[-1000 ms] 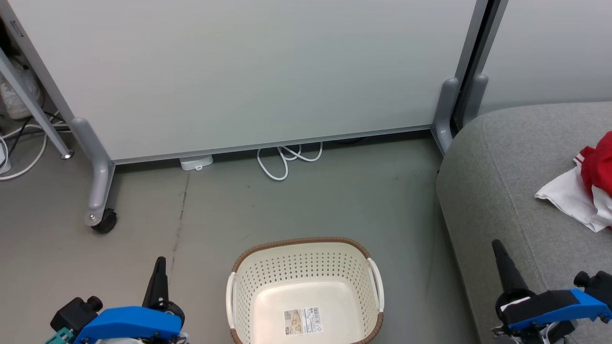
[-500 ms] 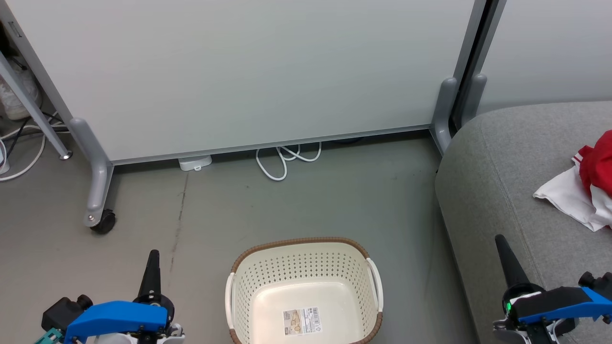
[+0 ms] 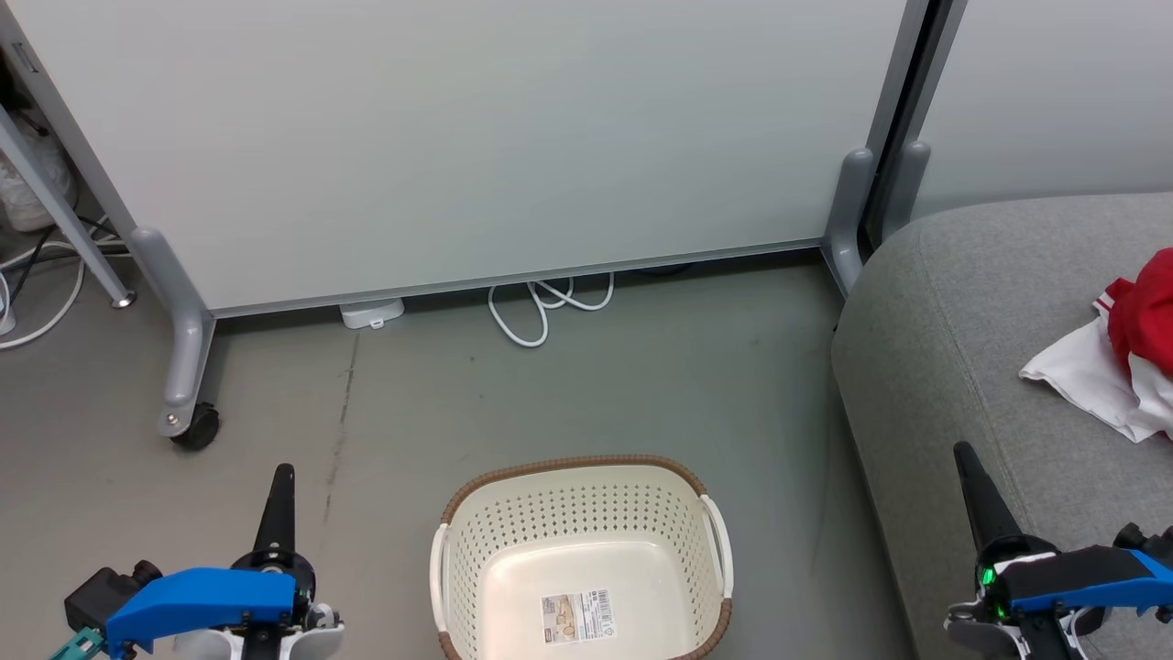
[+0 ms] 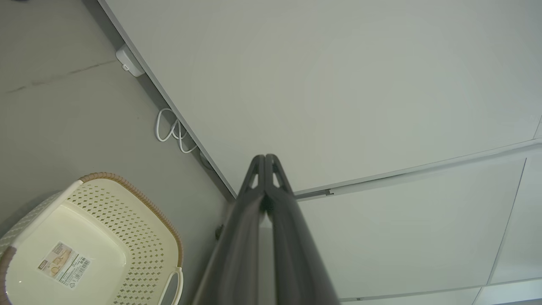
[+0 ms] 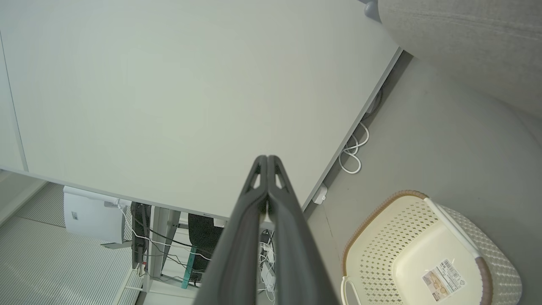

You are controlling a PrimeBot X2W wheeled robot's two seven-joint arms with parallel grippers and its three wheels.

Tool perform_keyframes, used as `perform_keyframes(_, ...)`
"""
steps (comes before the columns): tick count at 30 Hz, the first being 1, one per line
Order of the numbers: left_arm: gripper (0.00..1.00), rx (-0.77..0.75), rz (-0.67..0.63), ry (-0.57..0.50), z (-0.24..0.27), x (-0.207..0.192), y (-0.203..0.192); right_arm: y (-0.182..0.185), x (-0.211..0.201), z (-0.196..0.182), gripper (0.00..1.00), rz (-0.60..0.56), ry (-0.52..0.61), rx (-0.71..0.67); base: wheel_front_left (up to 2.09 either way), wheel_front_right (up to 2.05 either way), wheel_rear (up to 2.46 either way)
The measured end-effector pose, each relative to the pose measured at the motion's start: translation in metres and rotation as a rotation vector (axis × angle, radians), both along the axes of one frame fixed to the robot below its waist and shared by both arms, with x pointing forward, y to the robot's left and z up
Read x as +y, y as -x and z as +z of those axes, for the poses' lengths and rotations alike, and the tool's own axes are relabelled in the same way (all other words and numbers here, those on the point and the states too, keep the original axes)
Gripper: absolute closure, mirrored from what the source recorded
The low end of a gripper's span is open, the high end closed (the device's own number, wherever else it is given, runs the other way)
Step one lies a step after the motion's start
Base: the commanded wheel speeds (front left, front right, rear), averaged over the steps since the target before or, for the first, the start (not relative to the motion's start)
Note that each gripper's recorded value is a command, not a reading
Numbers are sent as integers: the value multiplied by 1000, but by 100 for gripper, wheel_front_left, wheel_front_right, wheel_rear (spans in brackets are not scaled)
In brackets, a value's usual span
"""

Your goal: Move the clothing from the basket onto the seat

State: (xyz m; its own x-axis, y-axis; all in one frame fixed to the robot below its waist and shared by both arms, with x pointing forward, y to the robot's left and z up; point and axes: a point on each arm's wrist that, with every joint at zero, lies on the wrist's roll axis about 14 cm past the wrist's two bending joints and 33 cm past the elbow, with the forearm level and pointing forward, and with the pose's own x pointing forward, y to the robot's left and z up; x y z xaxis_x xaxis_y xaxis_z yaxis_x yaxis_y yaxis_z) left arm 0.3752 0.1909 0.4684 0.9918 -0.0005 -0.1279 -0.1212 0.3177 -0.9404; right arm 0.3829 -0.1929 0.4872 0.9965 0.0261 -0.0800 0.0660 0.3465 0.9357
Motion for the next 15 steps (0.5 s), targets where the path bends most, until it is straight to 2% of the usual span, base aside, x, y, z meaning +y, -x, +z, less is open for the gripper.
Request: perform_keyframes(15,100,-36,13,114,12,3,-5,-2,-3,7,100,-18,-123,-24,0,0,0)
